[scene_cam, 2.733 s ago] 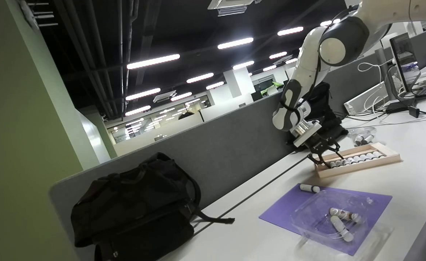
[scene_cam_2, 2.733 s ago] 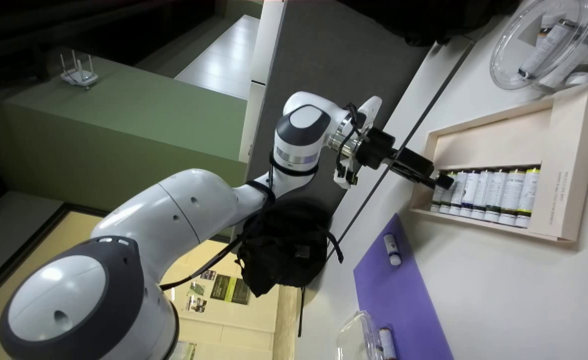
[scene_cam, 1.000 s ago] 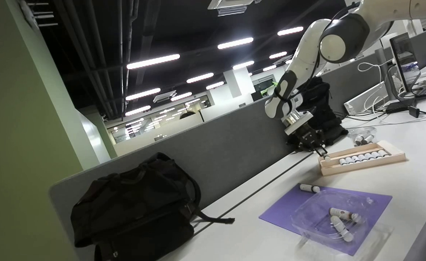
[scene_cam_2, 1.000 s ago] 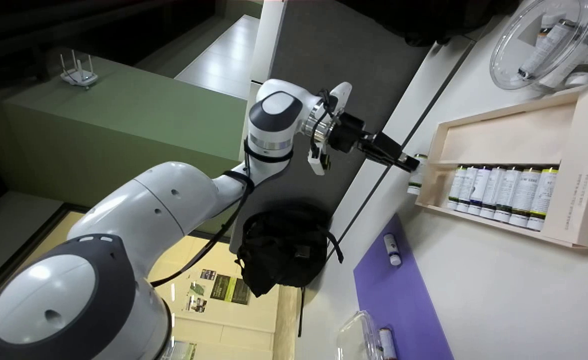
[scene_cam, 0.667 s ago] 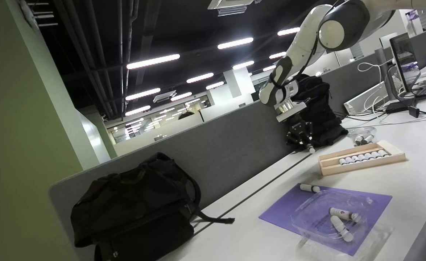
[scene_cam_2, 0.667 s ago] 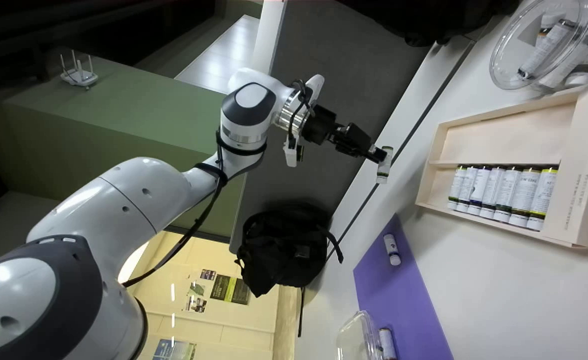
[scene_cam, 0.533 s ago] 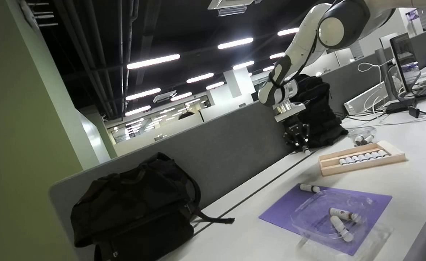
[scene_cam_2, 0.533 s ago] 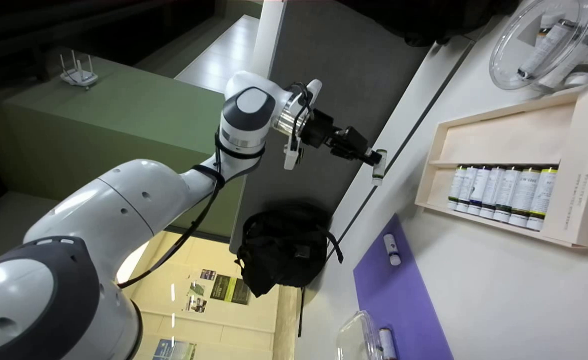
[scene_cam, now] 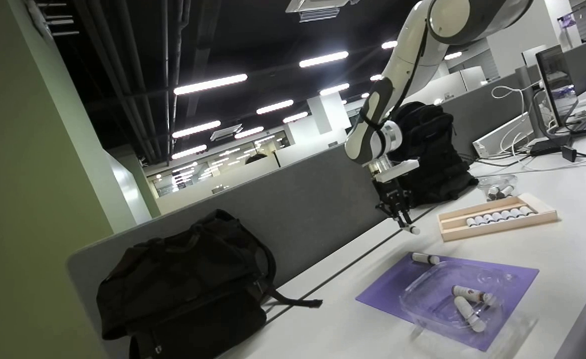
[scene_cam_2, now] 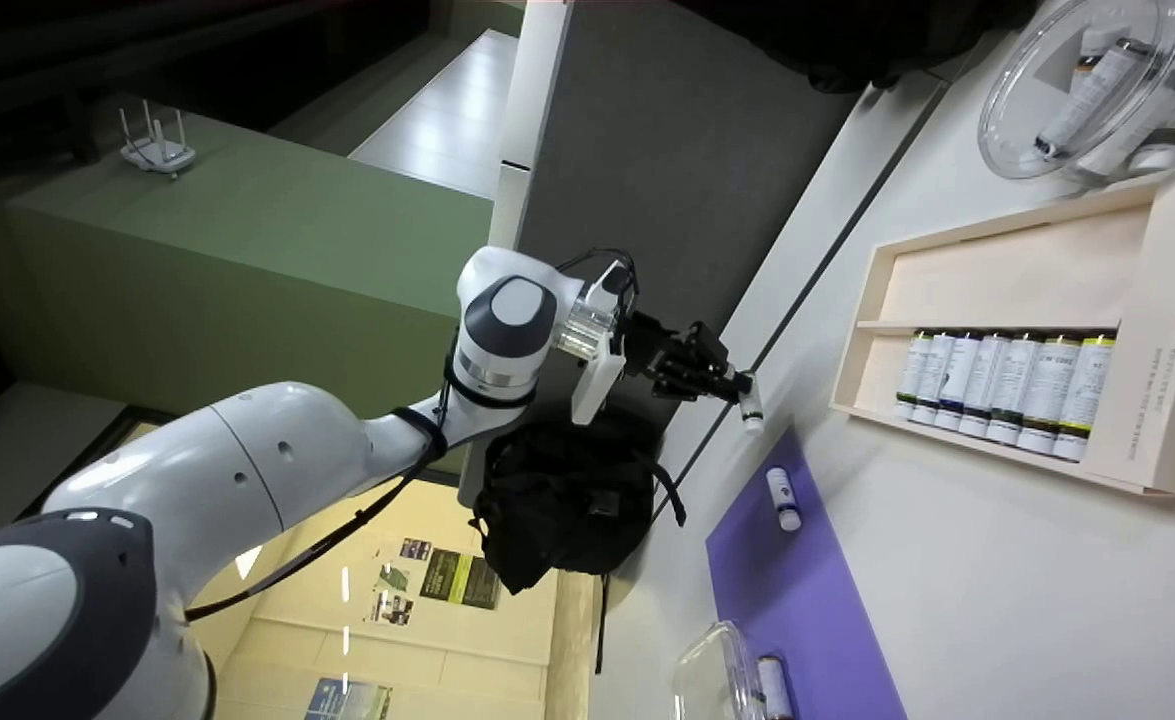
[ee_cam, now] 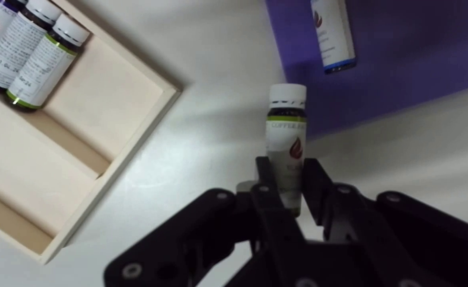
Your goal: Remove four bottles from the tray and place them on the table
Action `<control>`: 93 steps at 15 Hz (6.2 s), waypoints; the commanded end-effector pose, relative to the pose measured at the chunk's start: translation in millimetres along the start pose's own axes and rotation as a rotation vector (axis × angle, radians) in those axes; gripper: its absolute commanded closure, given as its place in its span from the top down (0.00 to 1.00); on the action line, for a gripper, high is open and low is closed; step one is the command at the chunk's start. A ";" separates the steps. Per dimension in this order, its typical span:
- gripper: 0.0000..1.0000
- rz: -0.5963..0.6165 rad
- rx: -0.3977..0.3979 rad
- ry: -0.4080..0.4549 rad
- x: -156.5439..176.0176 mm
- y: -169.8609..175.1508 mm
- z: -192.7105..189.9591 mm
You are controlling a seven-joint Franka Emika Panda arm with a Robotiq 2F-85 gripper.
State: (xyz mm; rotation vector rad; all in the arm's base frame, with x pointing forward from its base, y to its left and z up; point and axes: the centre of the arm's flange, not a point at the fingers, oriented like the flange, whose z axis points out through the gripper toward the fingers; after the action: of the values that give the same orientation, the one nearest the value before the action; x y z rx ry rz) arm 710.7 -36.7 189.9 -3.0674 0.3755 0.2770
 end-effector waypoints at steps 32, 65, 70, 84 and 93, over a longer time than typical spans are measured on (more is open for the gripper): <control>1.00 -0.128 0.137 0.092 -89.3 -7.6 -6.3; 1.00 0.779 0.083 0.157 -74.5 175.4 86.1; 1.00 0.776 0.108 0.301 -73.4 174.4 75.0; 0.55 0.750 0.109 0.248 -73.7 177.3 89.0; 0.28 0.745 0.120 0.251 -73.5 177.1 68.7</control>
State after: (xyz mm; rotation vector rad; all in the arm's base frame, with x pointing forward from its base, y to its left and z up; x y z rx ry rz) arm 584.3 -184.8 111.1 -2.7290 1.4765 -0.1125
